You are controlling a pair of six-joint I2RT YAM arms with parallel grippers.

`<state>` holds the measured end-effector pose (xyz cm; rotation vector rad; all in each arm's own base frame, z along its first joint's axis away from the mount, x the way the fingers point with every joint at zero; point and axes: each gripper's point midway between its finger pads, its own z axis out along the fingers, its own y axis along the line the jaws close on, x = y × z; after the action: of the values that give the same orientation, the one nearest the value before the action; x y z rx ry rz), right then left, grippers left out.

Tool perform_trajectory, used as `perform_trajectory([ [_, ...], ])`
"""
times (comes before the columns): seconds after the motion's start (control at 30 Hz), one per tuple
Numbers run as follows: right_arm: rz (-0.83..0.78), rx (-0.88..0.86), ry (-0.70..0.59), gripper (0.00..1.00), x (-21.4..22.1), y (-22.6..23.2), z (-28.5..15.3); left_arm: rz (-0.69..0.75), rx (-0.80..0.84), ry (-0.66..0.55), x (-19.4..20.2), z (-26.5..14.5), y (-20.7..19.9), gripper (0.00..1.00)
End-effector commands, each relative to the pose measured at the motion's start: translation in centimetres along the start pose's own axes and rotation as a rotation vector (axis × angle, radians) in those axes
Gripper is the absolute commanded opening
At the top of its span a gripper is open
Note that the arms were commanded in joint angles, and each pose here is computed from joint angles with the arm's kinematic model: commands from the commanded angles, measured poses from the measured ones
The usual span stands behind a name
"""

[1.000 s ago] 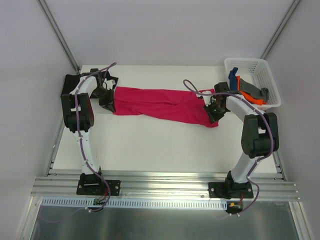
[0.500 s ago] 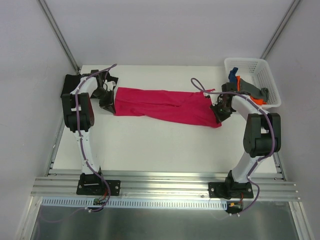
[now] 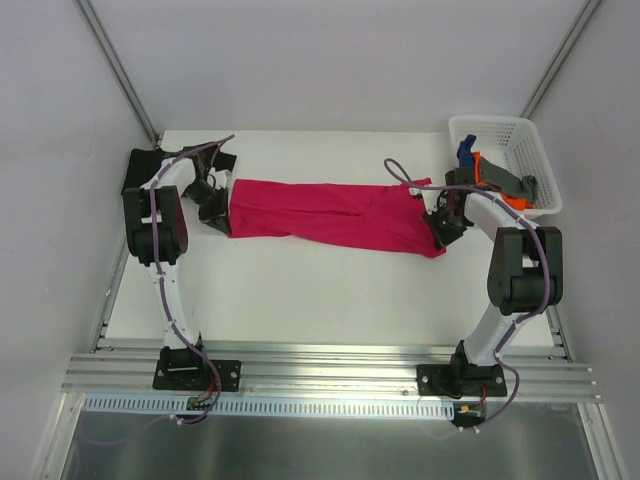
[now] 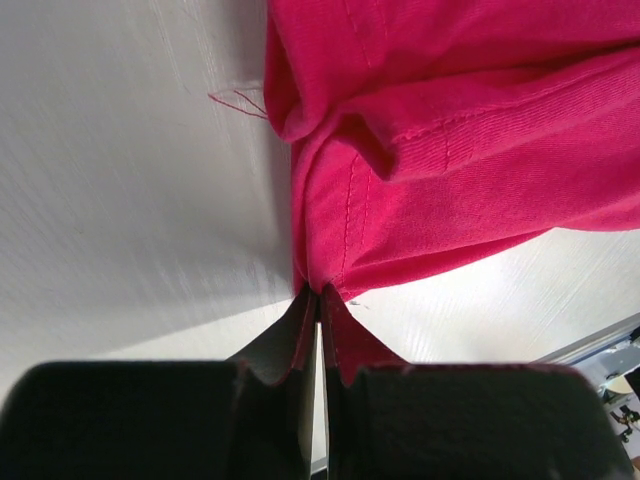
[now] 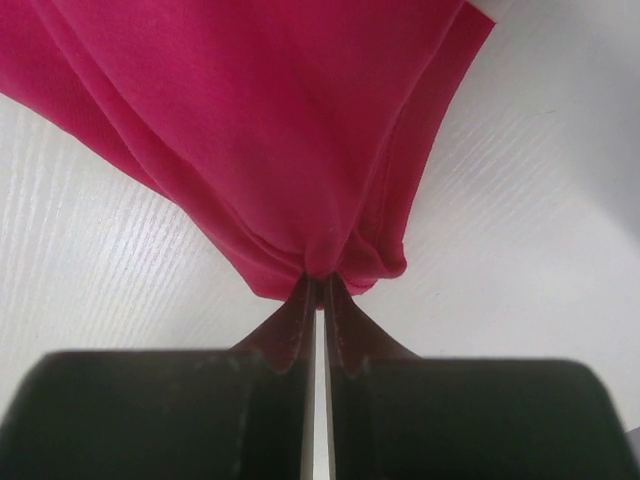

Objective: Fold and stack the t-shirts
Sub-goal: Fold the tshirt

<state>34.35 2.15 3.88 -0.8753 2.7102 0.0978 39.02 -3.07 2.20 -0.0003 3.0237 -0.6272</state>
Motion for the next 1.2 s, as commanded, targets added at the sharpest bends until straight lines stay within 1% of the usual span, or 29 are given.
perform_trajectory([
  [0.0,-0.011,0.025,-0.03,0.01,-0.4,-0.4,-1.4,0.018,-0.021,-0.01,0.6,-1.8,0.0,0.0],
  [0.5,-0.002,0.025,-0.037,0.01,0.5,0.6,-3.1,0.052,-0.024,0.047,5.9,-3.1,-0.4,0.0],
  [0.8,-0.01,0.054,-0.058,0.01,-0.4,-0.4,-3.0,0.104,-0.035,0.076,8.4,-4.5,-0.8,0.0],
  [1.17,-0.016,0.08,-0.055,0.01,-1.3,-1.6,-2.4,0.175,-0.044,0.147,11.4,-5.6,-0.8,0.0],
])
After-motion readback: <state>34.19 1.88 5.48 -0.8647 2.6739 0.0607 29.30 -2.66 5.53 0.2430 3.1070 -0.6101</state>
